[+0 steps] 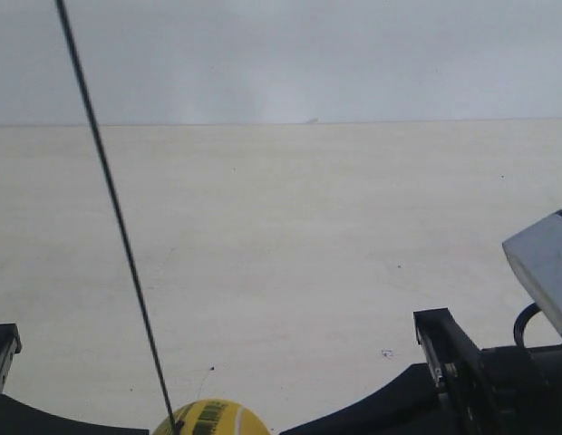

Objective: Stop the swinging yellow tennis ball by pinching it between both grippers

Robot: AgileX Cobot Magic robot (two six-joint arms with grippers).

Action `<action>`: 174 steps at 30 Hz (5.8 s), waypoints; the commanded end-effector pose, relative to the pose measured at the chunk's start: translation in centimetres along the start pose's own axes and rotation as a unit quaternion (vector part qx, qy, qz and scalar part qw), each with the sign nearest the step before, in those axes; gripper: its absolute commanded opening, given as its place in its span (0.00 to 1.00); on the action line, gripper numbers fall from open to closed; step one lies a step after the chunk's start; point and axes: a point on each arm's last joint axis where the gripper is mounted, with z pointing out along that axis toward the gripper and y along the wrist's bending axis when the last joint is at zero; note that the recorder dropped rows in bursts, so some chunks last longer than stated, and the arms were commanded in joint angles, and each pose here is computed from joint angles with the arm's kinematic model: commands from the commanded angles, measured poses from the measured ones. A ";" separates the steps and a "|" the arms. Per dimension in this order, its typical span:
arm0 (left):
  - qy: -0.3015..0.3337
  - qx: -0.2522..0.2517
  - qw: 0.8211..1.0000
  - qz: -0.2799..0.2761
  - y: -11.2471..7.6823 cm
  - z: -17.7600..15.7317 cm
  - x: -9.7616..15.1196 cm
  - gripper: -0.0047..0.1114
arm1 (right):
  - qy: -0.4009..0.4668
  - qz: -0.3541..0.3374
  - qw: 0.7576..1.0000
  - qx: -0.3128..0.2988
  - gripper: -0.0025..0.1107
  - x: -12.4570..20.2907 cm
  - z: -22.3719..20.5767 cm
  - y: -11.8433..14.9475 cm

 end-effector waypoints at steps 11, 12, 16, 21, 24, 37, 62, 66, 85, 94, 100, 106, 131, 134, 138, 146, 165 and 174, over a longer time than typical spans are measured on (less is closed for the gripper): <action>0.030 -0.189 0.978 -0.080 3.2 -0.7 0.8 0.08 | 0.059 0.003 0.981 0.186 0.02 0.9 -0.7 -3.3; 0.032 -0.201 0.976 -0.083 3.4 -0.9 0.9 0.08 | 0.059 0.008 0.978 0.201 0.02 0.9 -0.8 -3.6; 0.047 -0.255 0.962 -0.082 4.0 -1.6 1.1 0.08 | 0.072 0.010 0.969 0.236 0.02 1.2 -1.1 -4.2; 0.038 -0.325 0.940 -0.095 4.4 -3.1 1.0 0.08 | 0.063 0.016 0.959 0.277 0.02 0.9 -1.7 -4.5; 0.023 -0.357 0.929 -0.095 4.3 -4.0 0.8 0.08 | 0.043 0.005 0.946 0.321 0.02 0.2 -2.8 -4.2; -0.134 -0.361 0.922 -0.034 1.5 -7.3 -1.5 0.08 | -0.206 -0.068 0.912 0.348 0.02 -3.6 -9.2 3.1; -0.228 -0.339 0.913 0.008 -0.5 -9.2 -2.3 0.08 | -0.333 -0.126 0.855 0.377 0.02 -3.1 -13.7 7.2; -0.230 -0.334 0.914 0.010 -0.6 -9.1 -2.3 0.08 | -0.332 -0.122 0.852 0.385 0.02 -3.1 -13.8 7.0; -0.239 -0.514 0.824 0.018 0.6 -10.6 -2.3 0.08 | -0.334 -0.121 0.854 0.380 0.02 -3.1 -13.7 7.1; -0.239 -0.571 0.785 0.020 0.8 -11.2 -2.2 0.08 | -0.334 -0.121 0.854 0.380 0.02 -3.1 -13.7 7.1; -0.239 -0.584 0.775 0.021 0.9 -11.3 -2.2 0.08 | -0.334 -0.121 0.854 0.381 0.02 -3.1 -13.7 7.1; -0.239 -0.584 0.775 0.021 0.9 -11.3 -2.2 0.08 | -0.334 -0.121 0.854 0.381 0.02 -3.1 -13.7 7.1; -0.473 -0.441 0.704 -0.294 0.9 -11.7 -2.2 0.08 | -0.335 -0.123 0.855 0.376 0.02 -3.1 -13.7 7.2; -0.475 -0.438 0.702 -0.298 1.0 -11.7 -2.2 0.08 | -0.335 -0.123 0.855 0.376 0.02 -3.1 -13.7 7.2; -0.482 -0.428 0.683 -0.343 1.5 -11.4 -0.8 0.08 | -0.335 -0.123 0.855 0.376 0.02 -3.1 -13.7 7.2; -0.416 -0.477 0.661 -0.404 2.6 -10.8 2.6 0.08 | -0.335 -0.123 0.855 0.376 0.02 -3.1 -13.7 7.2; -0.338 -0.525 0.628 -0.463 2.6 -10.6 4.7 0.08 | -0.335 -0.123 0.855 0.376 0.02 -3.1 -13.7 7.2; -0.262 -0.567 0.690 -0.365 2.7 -10.6 4.6 0.08 | -0.335 -0.123 0.855 0.376 0.02 -3.1 -13.7 7.2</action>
